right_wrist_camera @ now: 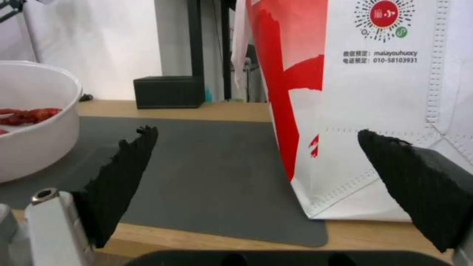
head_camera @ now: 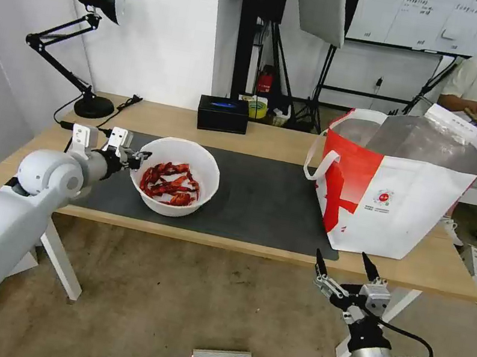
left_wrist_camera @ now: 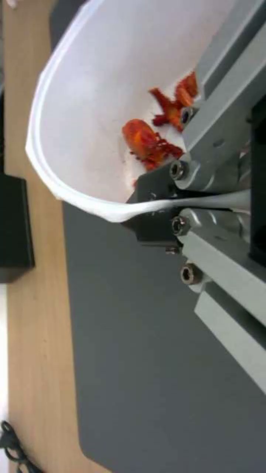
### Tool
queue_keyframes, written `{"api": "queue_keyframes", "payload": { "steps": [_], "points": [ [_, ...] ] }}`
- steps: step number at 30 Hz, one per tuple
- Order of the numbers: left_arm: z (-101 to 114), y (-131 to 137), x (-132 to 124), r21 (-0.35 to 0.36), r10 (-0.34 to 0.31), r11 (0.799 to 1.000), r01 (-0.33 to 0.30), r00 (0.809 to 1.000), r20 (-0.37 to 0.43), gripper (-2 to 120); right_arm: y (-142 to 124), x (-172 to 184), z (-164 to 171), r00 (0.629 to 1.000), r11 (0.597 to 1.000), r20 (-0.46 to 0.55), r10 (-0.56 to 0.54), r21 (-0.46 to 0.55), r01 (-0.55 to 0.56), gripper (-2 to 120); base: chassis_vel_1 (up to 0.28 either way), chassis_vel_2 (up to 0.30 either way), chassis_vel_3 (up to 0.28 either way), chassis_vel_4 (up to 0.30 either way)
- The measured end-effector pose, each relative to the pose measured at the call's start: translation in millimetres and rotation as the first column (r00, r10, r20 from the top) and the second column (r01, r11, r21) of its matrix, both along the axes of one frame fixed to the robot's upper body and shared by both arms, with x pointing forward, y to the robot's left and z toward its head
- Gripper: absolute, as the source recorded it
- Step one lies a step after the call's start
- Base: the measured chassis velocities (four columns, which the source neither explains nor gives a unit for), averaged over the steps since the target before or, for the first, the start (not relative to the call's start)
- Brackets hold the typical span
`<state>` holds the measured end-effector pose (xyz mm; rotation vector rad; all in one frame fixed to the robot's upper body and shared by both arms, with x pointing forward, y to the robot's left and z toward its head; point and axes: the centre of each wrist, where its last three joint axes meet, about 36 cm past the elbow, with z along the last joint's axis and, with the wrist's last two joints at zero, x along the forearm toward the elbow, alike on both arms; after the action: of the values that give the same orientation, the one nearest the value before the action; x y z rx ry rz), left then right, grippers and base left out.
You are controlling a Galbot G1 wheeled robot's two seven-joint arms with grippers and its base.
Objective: Pick up the trash from the table and place it into the takeout bag.
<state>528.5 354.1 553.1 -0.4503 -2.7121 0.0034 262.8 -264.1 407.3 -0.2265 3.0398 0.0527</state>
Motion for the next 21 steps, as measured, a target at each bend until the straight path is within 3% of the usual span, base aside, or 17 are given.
{"api": "queue_keyframes", "payload": {
  "steps": [10,21],
  "points": [
    [16.7,-21.6,-21.4,-0.097,-0.039,0.995,0.038,0.999,-0.005,0,0.0,0.0,0.0,1.000,1.000,0.000,0.000,0.000,0.000,100,0.000,0.000,0.000,0.000],
    [32.3,-43.1,-34.6,-0.151,-0.086,0.985,0.086,0.996,0.012,0,0.0,0.0,0.0,1.000,1.000,0.000,0.000,0.000,0.000,100,0.000,0.000,0.000,0.000]
  ]
}}
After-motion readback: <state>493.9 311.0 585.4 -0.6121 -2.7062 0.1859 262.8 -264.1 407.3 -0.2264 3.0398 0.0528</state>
